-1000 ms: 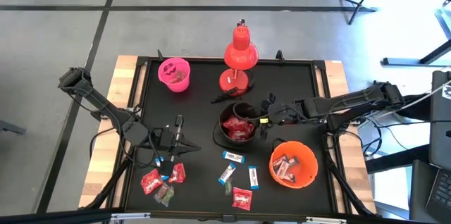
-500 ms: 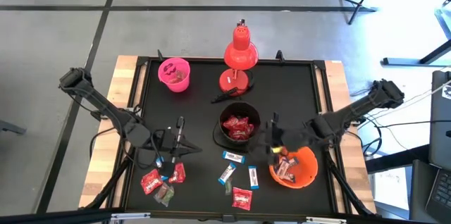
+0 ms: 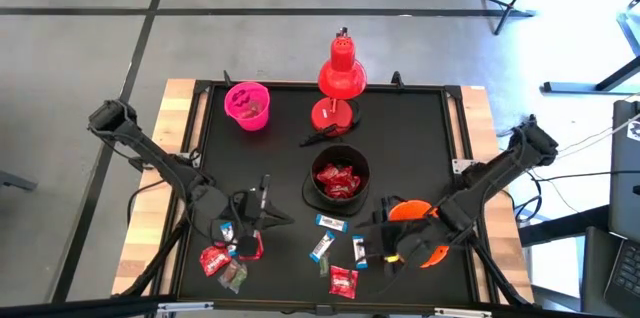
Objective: Organize candy in baskets
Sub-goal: Put the white chocolate into the orange bucket
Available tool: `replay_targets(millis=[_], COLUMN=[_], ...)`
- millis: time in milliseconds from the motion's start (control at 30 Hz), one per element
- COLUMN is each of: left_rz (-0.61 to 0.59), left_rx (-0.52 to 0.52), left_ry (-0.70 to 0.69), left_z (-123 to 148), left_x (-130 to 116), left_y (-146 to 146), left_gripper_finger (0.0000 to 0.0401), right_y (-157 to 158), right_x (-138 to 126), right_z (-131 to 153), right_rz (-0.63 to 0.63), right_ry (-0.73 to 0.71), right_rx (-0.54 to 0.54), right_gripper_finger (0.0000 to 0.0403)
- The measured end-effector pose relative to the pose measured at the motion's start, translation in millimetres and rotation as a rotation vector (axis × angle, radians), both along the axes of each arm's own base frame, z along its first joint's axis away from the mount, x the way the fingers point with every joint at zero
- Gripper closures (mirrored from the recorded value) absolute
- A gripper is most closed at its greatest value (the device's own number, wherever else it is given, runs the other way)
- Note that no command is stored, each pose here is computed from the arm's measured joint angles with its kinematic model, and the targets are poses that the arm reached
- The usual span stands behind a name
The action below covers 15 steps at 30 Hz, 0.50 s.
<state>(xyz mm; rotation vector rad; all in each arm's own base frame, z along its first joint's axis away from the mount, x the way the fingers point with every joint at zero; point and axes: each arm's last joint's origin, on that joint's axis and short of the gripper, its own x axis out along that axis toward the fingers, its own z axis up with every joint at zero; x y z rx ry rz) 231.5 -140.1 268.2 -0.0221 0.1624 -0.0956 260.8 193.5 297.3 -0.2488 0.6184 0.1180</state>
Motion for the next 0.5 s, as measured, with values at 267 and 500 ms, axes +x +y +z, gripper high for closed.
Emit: replay_targets(millis=[267,500], left_rz=[-0.046,-0.053], left_rx=[-0.008,0.012], left_ry=[0.026,0.061], left_z=[-18,-31], left_x=[13,19], left_y=[-10,-15], left_gripper_finger=[0.0401,0.0401], right_y=[11,12], right_x=[12,13], right_z=[-9,-7], right_rz=[-0.011,-0.015], right_ry=[0.148,0.162], right_rx=[-0.019,-0.024], right_gripper_finger=[0.0217,0.0217])
